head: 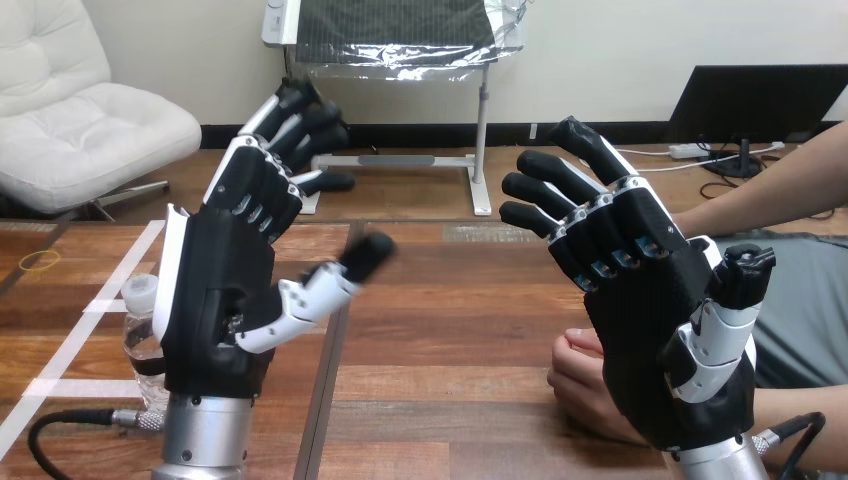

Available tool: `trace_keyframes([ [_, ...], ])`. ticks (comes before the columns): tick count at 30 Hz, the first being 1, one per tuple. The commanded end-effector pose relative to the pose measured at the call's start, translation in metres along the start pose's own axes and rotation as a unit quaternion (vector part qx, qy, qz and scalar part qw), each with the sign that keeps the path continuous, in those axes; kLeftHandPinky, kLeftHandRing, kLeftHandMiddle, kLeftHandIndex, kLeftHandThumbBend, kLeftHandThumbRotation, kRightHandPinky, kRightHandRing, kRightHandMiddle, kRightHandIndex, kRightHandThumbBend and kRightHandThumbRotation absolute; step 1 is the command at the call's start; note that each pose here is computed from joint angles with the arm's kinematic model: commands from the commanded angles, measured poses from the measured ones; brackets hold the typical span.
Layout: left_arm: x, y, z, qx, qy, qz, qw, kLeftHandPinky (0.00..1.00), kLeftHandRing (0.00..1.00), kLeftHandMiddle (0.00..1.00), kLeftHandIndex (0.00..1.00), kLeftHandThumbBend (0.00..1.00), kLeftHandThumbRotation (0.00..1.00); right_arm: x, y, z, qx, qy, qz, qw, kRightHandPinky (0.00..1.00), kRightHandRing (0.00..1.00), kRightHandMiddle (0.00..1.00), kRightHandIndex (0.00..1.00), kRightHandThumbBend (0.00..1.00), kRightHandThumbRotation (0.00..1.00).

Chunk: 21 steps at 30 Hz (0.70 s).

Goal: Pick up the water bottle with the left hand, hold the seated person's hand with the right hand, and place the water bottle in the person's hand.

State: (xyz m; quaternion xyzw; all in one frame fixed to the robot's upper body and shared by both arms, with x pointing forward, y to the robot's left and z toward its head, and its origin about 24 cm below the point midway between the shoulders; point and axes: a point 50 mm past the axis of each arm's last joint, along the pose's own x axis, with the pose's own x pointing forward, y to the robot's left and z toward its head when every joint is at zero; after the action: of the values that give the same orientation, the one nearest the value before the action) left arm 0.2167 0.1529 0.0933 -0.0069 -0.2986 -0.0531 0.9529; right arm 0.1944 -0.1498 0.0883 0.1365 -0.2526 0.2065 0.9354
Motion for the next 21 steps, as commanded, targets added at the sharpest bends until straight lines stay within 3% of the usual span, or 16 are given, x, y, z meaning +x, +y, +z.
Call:
trace_keyframes([
  [1,0.012,0.001,0.005,0.017,-0.029,0.001,0.9994,0.72,0.87,0.92,0.94,1.00,0.01,0.010,0.001,0.010,-0.012,-0.030,0.011,0.9994,0.80,0.82,0.83,0.88,0.74,1.00],
  [21,0.020,0.022,0.012,0.081,-0.064,0.042,0.9937,0.73,0.90,0.93,0.95,1.00,0.00,0.010,0.000,0.009,-0.011,-0.030,0.011,0.9994,0.80,0.82,0.82,0.87,0.74,1.00],
])
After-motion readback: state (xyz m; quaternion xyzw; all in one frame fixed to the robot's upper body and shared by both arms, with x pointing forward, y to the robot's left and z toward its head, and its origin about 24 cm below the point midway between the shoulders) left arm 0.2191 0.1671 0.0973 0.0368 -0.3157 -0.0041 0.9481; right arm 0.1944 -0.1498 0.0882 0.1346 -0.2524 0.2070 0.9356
